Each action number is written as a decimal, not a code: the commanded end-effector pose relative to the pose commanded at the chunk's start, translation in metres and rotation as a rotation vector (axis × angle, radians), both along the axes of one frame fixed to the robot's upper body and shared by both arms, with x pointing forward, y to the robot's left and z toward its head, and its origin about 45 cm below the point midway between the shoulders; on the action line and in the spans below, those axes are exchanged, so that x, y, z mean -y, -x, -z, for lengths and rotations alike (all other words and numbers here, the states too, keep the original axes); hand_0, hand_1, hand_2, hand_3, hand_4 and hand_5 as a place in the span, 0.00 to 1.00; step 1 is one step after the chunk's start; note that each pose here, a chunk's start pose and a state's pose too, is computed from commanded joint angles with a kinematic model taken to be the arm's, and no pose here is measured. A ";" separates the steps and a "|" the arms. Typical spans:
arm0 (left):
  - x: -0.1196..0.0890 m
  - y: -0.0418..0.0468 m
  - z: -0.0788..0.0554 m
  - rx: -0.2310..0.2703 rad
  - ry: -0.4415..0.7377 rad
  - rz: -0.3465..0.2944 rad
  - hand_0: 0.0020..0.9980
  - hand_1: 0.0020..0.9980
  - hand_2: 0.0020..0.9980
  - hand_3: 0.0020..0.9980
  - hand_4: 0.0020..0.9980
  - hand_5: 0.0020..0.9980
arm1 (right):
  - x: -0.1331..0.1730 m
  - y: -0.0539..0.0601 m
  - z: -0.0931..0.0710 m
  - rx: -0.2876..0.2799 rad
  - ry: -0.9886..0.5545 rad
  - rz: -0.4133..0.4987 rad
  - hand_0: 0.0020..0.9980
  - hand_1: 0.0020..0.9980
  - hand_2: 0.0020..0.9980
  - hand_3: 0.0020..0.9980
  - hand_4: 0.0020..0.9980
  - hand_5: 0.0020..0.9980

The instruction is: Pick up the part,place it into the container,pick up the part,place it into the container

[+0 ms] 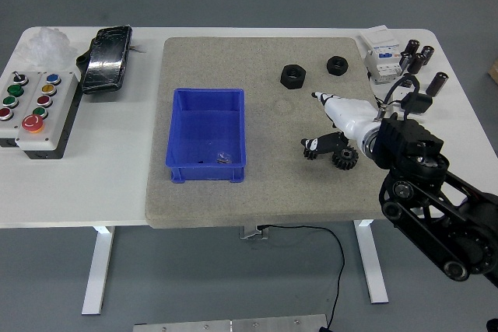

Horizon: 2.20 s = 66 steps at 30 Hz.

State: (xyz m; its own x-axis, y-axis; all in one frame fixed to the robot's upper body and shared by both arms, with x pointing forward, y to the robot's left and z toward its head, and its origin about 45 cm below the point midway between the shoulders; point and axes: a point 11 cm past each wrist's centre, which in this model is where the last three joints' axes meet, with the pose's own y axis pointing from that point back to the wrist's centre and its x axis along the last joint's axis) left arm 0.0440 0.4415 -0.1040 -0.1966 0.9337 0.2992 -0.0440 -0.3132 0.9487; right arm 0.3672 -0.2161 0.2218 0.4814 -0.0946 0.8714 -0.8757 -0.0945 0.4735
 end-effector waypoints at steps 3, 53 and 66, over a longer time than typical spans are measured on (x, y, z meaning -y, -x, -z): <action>0.000 0.0003 0.000 0.000 -0.001 0.000 0.62 0.55 0.55 0.62 0.62 0.37 | 0.009 0.002 0.009 -0.041 0.017 0.011 0.32 0.57 0.94 1.00 0.96 0.43; 0.001 -0.0006 0.000 0.000 0.002 0.007 0.62 0.55 0.54 0.62 0.62 0.36 | 0.050 -0.003 0.061 -0.018 0.060 0.209 0.31 0.47 0.53 0.67 0.42 0.03; 0.000 -0.0006 0.000 -0.001 0.000 0.006 0.62 0.55 0.55 0.62 0.62 0.36 | 0.006 -0.022 0.004 0.206 0.051 0.082 0.31 0.47 0.52 0.66 0.44 0.01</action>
